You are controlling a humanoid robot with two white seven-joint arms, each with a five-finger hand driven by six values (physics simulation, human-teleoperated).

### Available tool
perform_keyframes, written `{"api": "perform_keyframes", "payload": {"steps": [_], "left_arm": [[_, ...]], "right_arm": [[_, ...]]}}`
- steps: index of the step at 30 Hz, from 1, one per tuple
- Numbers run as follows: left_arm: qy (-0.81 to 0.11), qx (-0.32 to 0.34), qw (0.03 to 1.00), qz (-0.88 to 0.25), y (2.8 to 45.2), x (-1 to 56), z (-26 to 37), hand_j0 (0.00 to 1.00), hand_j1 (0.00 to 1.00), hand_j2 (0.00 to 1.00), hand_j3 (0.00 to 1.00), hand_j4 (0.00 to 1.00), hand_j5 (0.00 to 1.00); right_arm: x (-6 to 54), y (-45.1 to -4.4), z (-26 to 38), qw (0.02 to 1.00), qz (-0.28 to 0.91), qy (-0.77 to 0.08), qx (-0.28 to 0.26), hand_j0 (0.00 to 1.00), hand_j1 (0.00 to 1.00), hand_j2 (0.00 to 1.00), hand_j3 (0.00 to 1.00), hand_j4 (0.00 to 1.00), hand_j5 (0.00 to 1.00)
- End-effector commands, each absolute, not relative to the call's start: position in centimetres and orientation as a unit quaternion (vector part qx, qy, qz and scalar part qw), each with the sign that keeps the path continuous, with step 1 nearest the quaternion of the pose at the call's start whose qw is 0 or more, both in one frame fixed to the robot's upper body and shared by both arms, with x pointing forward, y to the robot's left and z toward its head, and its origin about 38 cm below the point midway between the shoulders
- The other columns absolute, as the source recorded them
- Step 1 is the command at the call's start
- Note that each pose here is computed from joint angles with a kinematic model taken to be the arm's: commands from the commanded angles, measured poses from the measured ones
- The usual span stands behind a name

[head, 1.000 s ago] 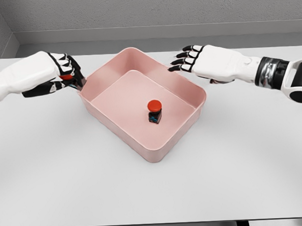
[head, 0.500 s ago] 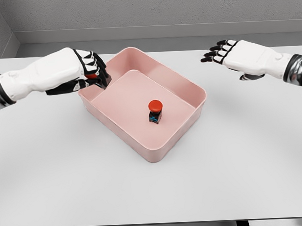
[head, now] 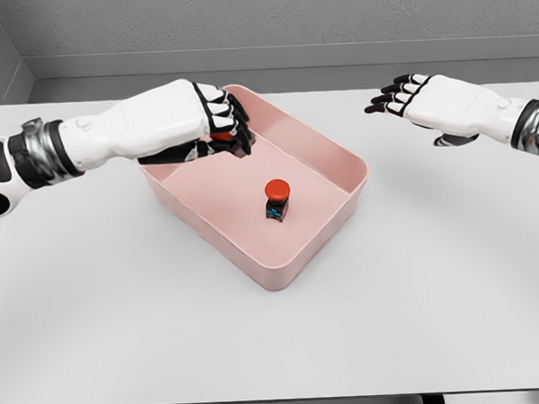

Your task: Put the industrial switch in the basket with both arms

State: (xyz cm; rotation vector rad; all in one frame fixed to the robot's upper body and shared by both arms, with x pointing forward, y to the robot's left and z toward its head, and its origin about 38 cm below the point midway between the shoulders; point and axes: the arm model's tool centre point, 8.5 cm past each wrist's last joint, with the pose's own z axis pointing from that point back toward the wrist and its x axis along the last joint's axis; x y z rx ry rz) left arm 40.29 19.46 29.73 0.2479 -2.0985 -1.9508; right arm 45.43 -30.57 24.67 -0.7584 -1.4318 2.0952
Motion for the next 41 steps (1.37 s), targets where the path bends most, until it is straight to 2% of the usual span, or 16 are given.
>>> {"api": "perform_keyframes", "payload": {"steps": [1,10,12,19,22,25,34,41], "left_arm": [[-0.73,0.076,0.127,-0.668,18.5,40.1,29.7,1.0,1.0,1.0,1.0,1.0,1.0],[-0.735,0.072,0.122,-0.663,17.9,40.2,30.0,1.0,1.0,1.0,1.0,1.0,1.0],[-0.747,0.065,0.105,-0.653,16.2,40.2,30.7,1.0,1.0,1.0,1.0,1.0,1.0],[-0.75,0.074,0.098,-0.65,16.6,40.3,31.9,1.0,1.0,1.0,1.0,1.0,1.0],[-0.735,0.095,0.11,-0.662,19.0,40.5,32.0,1.0,1.0,1.0,1.0,1.0,1.0],[-0.725,0.068,0.19,-0.658,23.9,40.0,29.9,1.0,1.0,1.0,1.0,1.0,1.0],[-0.676,0.141,0.285,-0.664,33.7,41.1,30.4,1.0,1.0,1.0,1.0,1.0,1.0],[-0.67,0.163,0.309,-0.655,35.8,41.9,30.5,1.0,1.0,1.0,1.0,1.0,1.0]], "right_arm": [[45.4,-30.6,24.7,0.245,0.766,-0.526,-0.277,1.0,1.0,1.0,1.0,1.0,1.0],[45.4,-30.6,24.7,0.246,0.765,-0.527,-0.277,1.0,1.0,1.0,1.0,1.0,1.0],[45.4,-30.7,24.8,0.246,0.766,-0.526,-0.277,1.0,1.0,1.0,1.0,1.0,1.0],[45.3,-30.3,24.8,0.247,0.758,-0.538,-0.275,1.0,1.0,1.0,1.0,1.0,1.0],[45.2,-30.4,24.3,0.251,0.759,-0.536,-0.272,1.0,1.0,1.0,1.0,1.0,1.0],[45.2,-30.7,24.5,0.252,0.759,-0.534,-0.275,1.0,1.0,1.0,1.0,1.0,1.0],[45.3,-31.0,24.9,0.251,0.757,-0.534,-0.28,1.0,1.0,1.0,1.0,1.0,1.0],[45.2,-30.9,24.9,0.251,0.758,-0.534,-0.28,1.0,1.0,1.0,1.0,1.0,1.0]]}}
